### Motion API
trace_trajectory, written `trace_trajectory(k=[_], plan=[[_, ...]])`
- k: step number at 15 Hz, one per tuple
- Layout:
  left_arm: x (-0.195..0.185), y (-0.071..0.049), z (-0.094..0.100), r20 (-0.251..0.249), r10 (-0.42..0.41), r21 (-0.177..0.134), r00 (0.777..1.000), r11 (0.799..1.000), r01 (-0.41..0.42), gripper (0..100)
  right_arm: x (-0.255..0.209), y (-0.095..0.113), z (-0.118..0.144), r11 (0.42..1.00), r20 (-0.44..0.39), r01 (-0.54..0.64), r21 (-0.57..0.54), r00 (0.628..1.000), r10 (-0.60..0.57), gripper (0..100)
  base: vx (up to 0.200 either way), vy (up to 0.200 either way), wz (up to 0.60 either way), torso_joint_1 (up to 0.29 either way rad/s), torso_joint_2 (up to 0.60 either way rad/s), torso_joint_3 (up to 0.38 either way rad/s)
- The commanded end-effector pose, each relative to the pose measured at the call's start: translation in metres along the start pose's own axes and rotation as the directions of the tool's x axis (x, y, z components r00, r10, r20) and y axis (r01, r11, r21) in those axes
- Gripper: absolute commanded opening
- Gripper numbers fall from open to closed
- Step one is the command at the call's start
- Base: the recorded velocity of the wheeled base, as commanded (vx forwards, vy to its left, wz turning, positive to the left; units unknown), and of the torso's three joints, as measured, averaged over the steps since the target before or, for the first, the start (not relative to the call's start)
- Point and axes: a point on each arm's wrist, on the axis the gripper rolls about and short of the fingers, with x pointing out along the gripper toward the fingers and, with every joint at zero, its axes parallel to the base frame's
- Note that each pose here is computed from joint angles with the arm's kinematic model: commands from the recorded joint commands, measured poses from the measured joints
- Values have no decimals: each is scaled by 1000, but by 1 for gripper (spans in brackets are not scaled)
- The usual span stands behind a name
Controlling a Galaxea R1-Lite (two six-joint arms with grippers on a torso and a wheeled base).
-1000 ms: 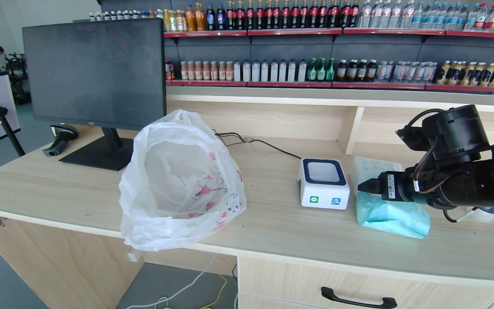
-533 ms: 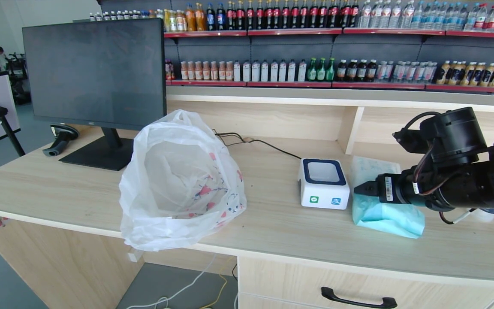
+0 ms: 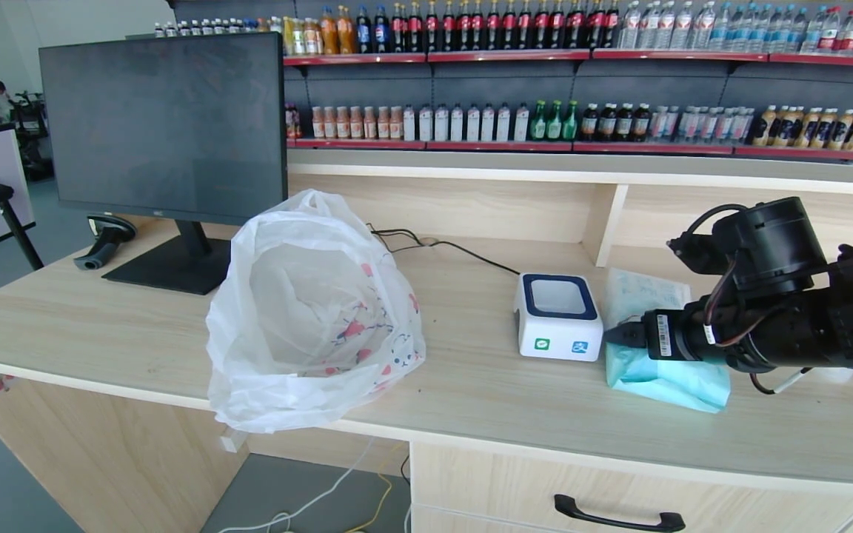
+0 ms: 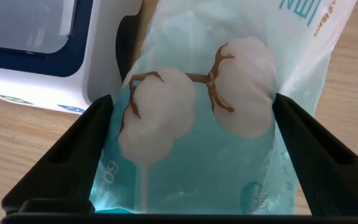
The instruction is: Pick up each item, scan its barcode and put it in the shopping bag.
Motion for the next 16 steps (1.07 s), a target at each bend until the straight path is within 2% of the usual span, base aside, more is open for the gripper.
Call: trace_trajectory(k=[1, 10, 11, 16], plan=[[0, 0, 0, -2, -1, 0, 1000, 1000, 1, 100, 9, 1, -5, 1000, -35, 5, -8, 999, -5, 100, 0, 0, 0, 0, 0, 0], [0, 0, 0, 0, -1, 0, 1000, 1000, 1, 100, 15, 2, -20, 995, -69, -1, -97, 998, -6, 100, 0, 0, 0, 0, 0, 0], [0, 0, 0, -2, 1, 0, 1000, 1000, -1, 100, 12, 1, -21, 995, -66, 0, -98, 998, -7, 0, 0, 0, 0, 0, 0, 0], [0, 0, 0, -2, -1, 0, 1000, 1000, 1, 100, 10, 2, -17, 996, -49, 1, -91, 999, -6, 0, 0, 0, 0, 0, 0, 0]])
